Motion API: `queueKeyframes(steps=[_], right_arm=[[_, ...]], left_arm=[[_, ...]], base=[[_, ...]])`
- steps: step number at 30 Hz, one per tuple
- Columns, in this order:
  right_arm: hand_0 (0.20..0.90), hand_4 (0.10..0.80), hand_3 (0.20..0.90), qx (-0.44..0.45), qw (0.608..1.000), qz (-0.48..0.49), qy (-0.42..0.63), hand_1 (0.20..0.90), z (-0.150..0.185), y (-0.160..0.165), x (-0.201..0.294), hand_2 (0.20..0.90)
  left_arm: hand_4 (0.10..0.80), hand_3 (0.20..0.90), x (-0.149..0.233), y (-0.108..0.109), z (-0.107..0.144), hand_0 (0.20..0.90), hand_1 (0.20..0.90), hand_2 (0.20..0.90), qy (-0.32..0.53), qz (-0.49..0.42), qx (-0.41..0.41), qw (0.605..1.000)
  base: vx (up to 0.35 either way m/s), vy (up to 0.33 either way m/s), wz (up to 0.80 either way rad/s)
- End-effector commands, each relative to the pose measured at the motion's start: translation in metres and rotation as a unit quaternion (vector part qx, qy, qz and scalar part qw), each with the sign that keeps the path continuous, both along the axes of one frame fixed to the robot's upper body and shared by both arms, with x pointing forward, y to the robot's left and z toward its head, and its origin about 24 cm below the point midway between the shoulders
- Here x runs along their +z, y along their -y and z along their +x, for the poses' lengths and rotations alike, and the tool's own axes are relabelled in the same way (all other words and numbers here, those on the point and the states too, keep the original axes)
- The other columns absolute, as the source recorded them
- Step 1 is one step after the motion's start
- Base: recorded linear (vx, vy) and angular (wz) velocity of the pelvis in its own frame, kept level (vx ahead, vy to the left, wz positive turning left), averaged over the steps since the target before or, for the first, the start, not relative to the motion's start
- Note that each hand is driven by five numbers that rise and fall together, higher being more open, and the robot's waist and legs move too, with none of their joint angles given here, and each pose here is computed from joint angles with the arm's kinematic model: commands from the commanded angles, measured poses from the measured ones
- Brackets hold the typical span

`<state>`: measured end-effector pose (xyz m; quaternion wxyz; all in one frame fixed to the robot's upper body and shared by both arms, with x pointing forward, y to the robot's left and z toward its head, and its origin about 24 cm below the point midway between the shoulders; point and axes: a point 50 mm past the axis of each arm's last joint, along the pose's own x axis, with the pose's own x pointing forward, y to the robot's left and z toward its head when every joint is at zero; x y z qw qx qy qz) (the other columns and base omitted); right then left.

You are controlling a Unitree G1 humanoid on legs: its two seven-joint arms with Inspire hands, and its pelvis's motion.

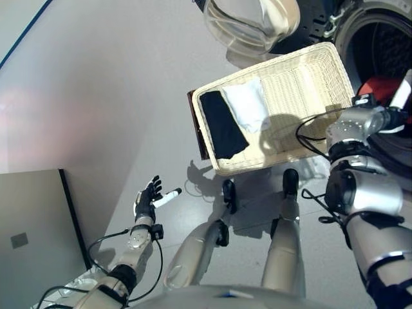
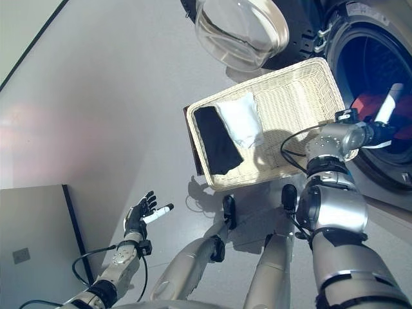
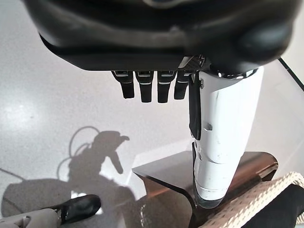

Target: Pick up the clothes and place them into the washing machine

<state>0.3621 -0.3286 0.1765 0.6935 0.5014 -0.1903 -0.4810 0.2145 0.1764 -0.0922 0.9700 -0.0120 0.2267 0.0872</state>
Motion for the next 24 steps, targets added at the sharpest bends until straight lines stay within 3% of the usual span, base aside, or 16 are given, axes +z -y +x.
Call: queueKeyframes(steps=[1, 18, 20, 22, 24], right_arm=[[0.900, 0.800, 0.900, -0.015, 0.993, -0.116, 0.023, 0.900, -0.009, 0.016, 0.030, 0.900], [0.900, 0.800, 0.900, -0.013, 0.993, -0.105, 0.045, 0.900, -0.012, 0.021, 0.027, 0.900], [0.900, 0.800, 0.900, 0.007, 0.991, -0.131, -0.018, 0.900, -0.010, 0.025, 0.019, 0.900], [0.900, 0.800, 0.900, 0.071, 0.962, -0.227, -0.131, 0.900, -0.003, 0.024, 0.015, 0.900], [0.900, 0.800, 0.900, 0.101, 0.941, -0.279, -0.162, 0.900, 0.004, 0.013, 0.013, 0.900]], left_arm=[[0.800, 0.900, -0.005, -0.023, -0.011, 0.900, 0.900, 0.900, -0.010, 0.021, 0.046, 0.999], [0.800, 0.900, -0.009, -0.029, -0.018, 0.900, 0.900, 0.900, -0.020, 0.022, 0.050, 0.998], [0.800, 0.900, -0.009, -0.029, -0.018, 0.900, 0.900, 0.900, -0.021, 0.026, 0.047, 0.998], [0.800, 0.900, -0.005, -0.034, -0.012, 0.900, 0.900, 0.900, -0.015, 0.037, 0.044, 0.998], [0.800, 0.900, -0.002, -0.036, -0.009, 0.900, 0.900, 0.900, -0.007, 0.047, 0.039, 0.998]], base=[[-0.018, -0.011, 0.05], [0.005, 0.005, 0.00], [0.000, 0.000, 0.00], [-0.026, -0.044, 0.02], [-0.032, -0.061, 0.00]])
